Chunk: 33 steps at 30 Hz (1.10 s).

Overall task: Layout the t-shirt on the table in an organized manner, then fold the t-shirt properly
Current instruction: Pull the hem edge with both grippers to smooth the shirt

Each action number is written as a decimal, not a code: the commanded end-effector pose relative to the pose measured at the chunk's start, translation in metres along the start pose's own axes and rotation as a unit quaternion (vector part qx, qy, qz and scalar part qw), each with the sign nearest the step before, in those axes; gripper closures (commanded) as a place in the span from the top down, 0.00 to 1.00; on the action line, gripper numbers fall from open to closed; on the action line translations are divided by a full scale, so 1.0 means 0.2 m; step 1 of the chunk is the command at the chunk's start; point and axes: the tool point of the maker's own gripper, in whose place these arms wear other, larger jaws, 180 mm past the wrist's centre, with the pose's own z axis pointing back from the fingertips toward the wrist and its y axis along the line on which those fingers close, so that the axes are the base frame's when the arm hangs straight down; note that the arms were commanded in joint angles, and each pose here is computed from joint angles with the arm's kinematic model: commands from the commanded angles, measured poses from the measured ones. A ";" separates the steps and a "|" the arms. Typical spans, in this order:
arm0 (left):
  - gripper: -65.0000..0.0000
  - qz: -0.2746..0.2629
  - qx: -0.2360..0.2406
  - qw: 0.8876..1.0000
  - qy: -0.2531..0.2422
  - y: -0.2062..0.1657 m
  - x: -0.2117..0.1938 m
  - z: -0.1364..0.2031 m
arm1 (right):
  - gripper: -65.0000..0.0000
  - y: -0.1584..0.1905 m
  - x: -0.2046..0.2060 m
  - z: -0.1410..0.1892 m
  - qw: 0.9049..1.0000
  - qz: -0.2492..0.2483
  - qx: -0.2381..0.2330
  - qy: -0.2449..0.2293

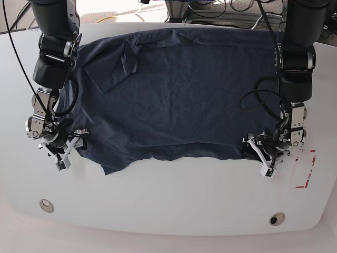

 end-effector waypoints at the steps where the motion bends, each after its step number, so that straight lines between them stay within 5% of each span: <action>1: 0.59 -0.020 0.020 0.998 -0.059 0.11 0.25 0.09 | 0.58 -0.05 0.14 0.08 0.999 0.020 -0.019 -0.030; 15: 0.58 -0.074 0.063 0.993 -0.063 0.16 0.31 0.33 | 0.57 0.14 0.14 0.20 0.996 0.076 -0.034 -0.030; 18: 0.57 -0.079 0.073 0.993 -0.057 0.15 0.27 0.39 | 0.50 0.19 0.12 0.21 0.996 0.079 -0.030 -0.033; 24: 0.27 -0.074 0.071 0.993 -0.064 0.05 0.19 0.43 | 0.20 0.25 0.07 0.20 0.996 0.077 -0.020 -0.030; 29: 0.00 -0.062 0.067 0.995 -0.038 0.04 0.06 0.41 | 0.07 0.29 0.02 0.19 0.997 0.073 -0.013 -0.022; 33: 0.01 -0.042 0.056 0.997 -0.014 0.03 -0.05 0.35 | 0.07 0.31 -0.03 0.19 0.997 0.072 -0.010 -0.015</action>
